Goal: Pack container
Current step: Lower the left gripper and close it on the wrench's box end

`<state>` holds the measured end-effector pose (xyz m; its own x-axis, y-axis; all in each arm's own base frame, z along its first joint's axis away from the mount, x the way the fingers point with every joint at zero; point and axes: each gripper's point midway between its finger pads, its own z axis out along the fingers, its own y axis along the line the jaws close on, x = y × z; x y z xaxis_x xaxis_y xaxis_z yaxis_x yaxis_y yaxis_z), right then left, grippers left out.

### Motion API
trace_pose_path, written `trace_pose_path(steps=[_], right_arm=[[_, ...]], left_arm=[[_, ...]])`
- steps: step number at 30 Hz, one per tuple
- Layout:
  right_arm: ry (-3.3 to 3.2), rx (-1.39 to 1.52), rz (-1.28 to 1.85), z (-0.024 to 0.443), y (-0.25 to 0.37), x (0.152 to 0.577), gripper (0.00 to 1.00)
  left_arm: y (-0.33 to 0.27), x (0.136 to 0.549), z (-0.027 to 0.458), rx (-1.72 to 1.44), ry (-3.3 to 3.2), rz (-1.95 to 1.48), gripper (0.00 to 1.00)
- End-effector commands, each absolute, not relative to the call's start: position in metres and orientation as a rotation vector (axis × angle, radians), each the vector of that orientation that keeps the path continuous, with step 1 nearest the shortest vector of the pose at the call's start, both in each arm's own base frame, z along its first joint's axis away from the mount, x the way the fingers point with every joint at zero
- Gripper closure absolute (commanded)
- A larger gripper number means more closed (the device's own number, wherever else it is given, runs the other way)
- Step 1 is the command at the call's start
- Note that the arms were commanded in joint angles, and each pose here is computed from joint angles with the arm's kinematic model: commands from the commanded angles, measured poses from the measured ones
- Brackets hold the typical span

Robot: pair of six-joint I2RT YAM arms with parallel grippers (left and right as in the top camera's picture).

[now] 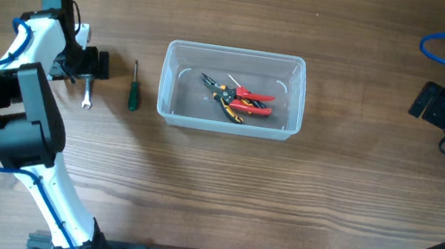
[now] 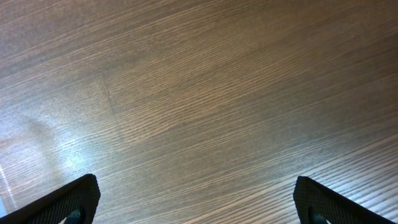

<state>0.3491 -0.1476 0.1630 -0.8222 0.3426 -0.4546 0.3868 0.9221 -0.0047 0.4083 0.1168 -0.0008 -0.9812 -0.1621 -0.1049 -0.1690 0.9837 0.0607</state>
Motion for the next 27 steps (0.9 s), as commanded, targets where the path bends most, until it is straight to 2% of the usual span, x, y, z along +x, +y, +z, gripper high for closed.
trace_pose_path(steps=[1,27], right_arm=[[2.619,0.545,-0.124,0.1627,-0.148,0.3491,0.0],[2.619,0.546,-0.124,0.1627,-0.148,0.3491,0.0]], left_arm=[[0.116,0.4088,-0.0114,-0.275,3.046,0.088,0.0],[0.1126,0.4064,-0.0117,-0.276,3.057,0.061,0.0]])
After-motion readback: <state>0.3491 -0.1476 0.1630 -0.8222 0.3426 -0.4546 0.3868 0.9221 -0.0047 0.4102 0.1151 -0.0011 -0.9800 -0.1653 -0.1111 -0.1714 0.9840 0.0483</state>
